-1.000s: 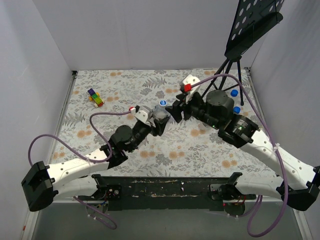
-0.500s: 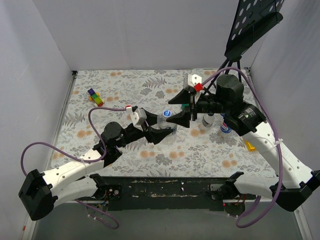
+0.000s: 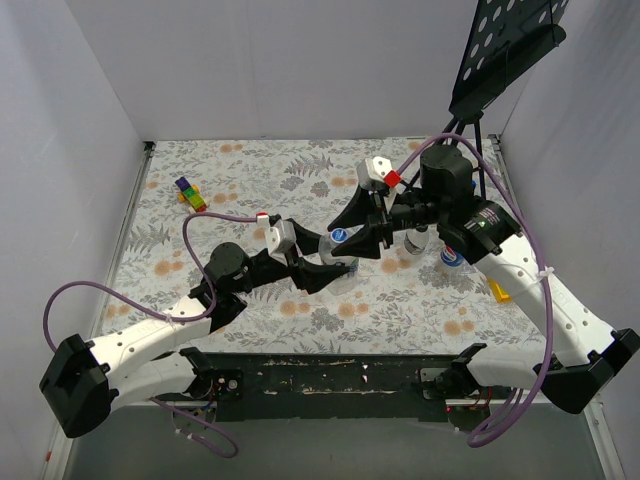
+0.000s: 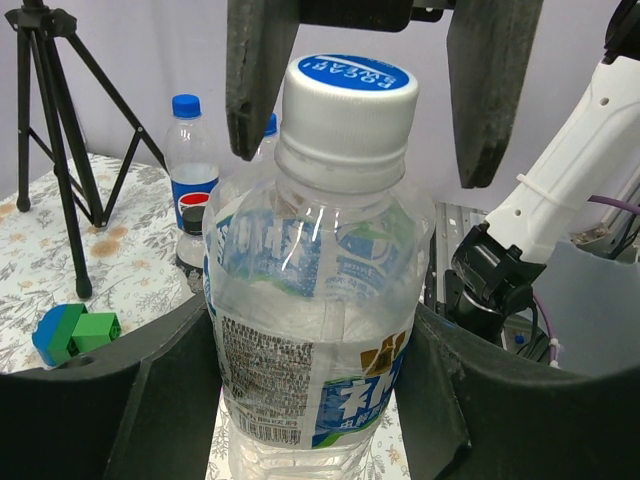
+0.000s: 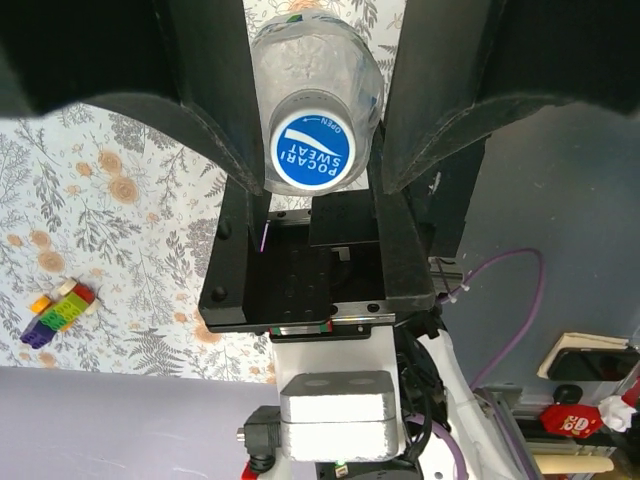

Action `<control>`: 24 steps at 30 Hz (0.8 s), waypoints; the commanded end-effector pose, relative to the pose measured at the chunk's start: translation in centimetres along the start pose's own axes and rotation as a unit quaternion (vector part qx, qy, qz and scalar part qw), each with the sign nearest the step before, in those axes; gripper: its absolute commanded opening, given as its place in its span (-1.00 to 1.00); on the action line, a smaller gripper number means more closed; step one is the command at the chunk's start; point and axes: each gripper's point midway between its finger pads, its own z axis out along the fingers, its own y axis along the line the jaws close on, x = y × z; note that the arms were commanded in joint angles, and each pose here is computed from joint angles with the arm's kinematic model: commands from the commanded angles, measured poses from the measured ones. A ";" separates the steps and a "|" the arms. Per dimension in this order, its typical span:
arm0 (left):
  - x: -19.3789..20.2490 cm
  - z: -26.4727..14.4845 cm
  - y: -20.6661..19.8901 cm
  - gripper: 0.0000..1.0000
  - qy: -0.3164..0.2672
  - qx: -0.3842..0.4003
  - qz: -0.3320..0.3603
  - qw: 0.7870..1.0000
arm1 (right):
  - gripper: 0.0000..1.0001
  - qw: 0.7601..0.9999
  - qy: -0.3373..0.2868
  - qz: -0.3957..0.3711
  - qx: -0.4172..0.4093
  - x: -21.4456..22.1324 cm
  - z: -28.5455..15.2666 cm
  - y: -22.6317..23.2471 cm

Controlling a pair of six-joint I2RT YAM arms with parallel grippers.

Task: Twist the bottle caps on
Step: Screw the bottle cap onto the plastic bottle.

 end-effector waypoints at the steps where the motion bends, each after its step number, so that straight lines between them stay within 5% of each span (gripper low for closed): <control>1: -1.6 0.3 -0.4 -1.00 -0.020 0.013 0.011 1.000 | 0.11 0.999 -0.024 -0.028 -0.022 -2.4 -0.3 1.0; 7: -1.7 0.3 -0.5 -1.00 -0.020 0.014 0.009 1.000 | -0.24 0.999 -0.022 -0.019 -0.020 -2.3 -0.2 0.7; 10: -1.9 0.3 -0.1 -1.00 -0.024 0.002 0.006 1.000 | -0.69 1.000 -0.015 -0.011 -0.007 -2.0 -0.2 0.2; 13: -2.4 0.3 0.9 -1.00 -0.028 -0.027 0.008 0.999 | -0.95 1.000 0.001 -0.001 0.018 -1.1 -0.3 -0.6; 19: -3.1 0.0 4.5 -1.00 -0.033 -0.138 -0.005 0.990 | -0.97 0.990 0.047 0.004 0.136 1.7 -0.4 -3.2; 24: -2.5 -0.5 7.3 -1.00 -0.032 -0.257 0.008 0.966 | -0.97 0.952 0.108 0.003 0.288 5.4 -0.6 -6.5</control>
